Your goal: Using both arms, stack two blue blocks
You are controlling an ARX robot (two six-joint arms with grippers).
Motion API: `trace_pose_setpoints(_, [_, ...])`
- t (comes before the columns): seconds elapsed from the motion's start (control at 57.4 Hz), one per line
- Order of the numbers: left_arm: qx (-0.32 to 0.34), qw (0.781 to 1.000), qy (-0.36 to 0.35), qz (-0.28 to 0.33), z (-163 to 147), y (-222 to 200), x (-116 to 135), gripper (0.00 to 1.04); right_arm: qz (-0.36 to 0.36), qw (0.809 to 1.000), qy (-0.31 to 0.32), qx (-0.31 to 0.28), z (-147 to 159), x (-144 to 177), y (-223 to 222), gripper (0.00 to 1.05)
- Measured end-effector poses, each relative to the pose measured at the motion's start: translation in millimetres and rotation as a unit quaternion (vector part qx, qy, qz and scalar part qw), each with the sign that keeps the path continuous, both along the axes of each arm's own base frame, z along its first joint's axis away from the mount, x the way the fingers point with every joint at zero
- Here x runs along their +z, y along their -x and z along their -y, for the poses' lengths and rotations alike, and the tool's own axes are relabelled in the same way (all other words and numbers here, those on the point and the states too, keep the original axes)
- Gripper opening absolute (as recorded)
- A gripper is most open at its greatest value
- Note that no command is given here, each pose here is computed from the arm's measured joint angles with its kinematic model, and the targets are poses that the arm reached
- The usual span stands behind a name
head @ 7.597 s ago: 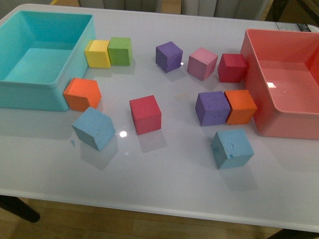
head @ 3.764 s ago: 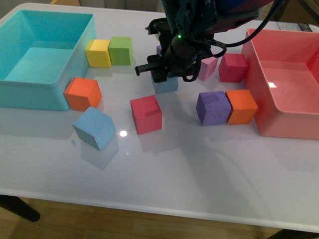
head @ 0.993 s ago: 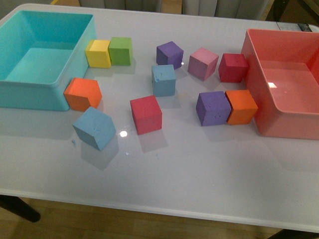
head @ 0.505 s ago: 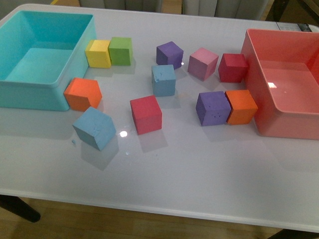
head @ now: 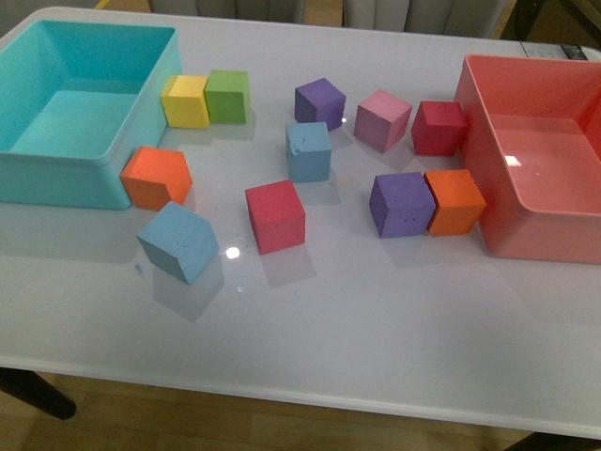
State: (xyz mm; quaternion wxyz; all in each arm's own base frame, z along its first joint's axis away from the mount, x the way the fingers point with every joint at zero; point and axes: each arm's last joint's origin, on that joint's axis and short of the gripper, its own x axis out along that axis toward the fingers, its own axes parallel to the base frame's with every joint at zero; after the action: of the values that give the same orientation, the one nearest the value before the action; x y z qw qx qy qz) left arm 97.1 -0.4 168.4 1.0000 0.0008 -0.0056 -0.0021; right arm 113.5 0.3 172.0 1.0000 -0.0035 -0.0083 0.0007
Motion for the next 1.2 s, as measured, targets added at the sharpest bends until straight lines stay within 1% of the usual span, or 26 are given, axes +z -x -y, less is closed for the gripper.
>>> trace_pose_setpoints(0.314, [0.000,1.000,0.000,0.000,0.0,0.0,0.0,0.96,0.000,1.000,0.000,0.000,0.0,-0.7,6.4,0.02])
trace_pose_setpoints(0.383, [0.000,1.000,0.000,0.000,0.0,0.0,0.0,0.96,-0.017,1.000,0.000,0.000,0.0,-5.2,12.6,0.02])
trace_pose_setpoints(0.453, [0.000,1.000,0.000,0.000,0.0,0.0,0.0,0.96,-0.003,1.000,0.000,0.000,0.0,-3.4,16.1,0.02])
trace_pose_setpoints(0.767, [0.000,1.000,0.000,0.000,0.0,0.0,0.0,0.96,-0.003,1.000,0.000,0.000,0.1,-3.4,16.4,0.02])
trace_pose_setpoints(0.819, [0.000,1.000,0.000,0.000,0.0,0.0,0.0,0.96,-0.003,1.000,0.000,0.000,0.1,-3.4,16.4,0.08])
trace_pose_setpoints(0.854, [0.000,1.000,0.000,0.000,0.0,0.0,0.0,0.96,-0.002,1.000,0.000,0.000,0.1,-3.3,16.4,0.19])
trace_pose_setpoints(0.924, [0.000,1.000,0.000,0.000,0.0,0.0,0.0,0.96,-0.003,1.000,0.000,0.000,0.1,-3.4,16.4,0.33])
trace_pose_setpoints(0.941, [0.000,1.000,0.000,0.000,0.0,0.0,0.0,0.96,-0.003,1.000,0.000,0.000,0.1,-3.4,16.4,0.38])
trace_pose_setpoints(0.993, [0.000,1.000,0.000,0.000,0.0,0.0,0.0,0.96,-0.002,1.000,0.000,0.000,0.1,-3.3,16.4,0.49])
trace_pose_setpoints(1.011, [0.000,1.000,0.000,0.000,0.0,0.0,0.0,0.96,-0.002,1.000,0.000,0.000,0.1,-3.3,16.4,0.51])
trace_pose_setpoints(1.028, [0.000,1.000,0.000,0.000,0.0,0.0,0.0,0.96,-0.002,1.000,0.000,0.000,0.1,-3.3,16.4,0.56])
trace_pose_setpoints(1.098, [0.000,1.000,0.000,0.000,0.0,0.0,0.0,0.96,-0.002,1.000,0.000,0.000,0.1,-3.3,16.4,0.70])
trace_pose_setpoints(1.115, [0.000,1.000,0.000,0.000,0.0,0.0,0.0,0.96,-0.002,1.000,0.000,0.000,0.1,-3.3,16.4,0.72])
trace_pose_setpoints(1.15, [0.003,1.000,0.000,-0.002,-0.1,-0.1,-0.1,0.96,-0.002,1.000,0.000,0.000,0.1,-3.3,16.4,0.78])
trace_pose_setpoints(1.185, [0.050,0.997,-0.007,-0.060,-0.3,-1.0,-1.6,0.96,-0.002,1.000,0.000,0.000,0.0,-3.3,16.4,0.85])
trace_pose_setpoints(1.202, [0.058,0.995,-0.010,-0.079,0.2,-1.2,-1.9,0.96,-0.002,1.000,0.000,0.000,0.0,-3.3,16.5,0.87])
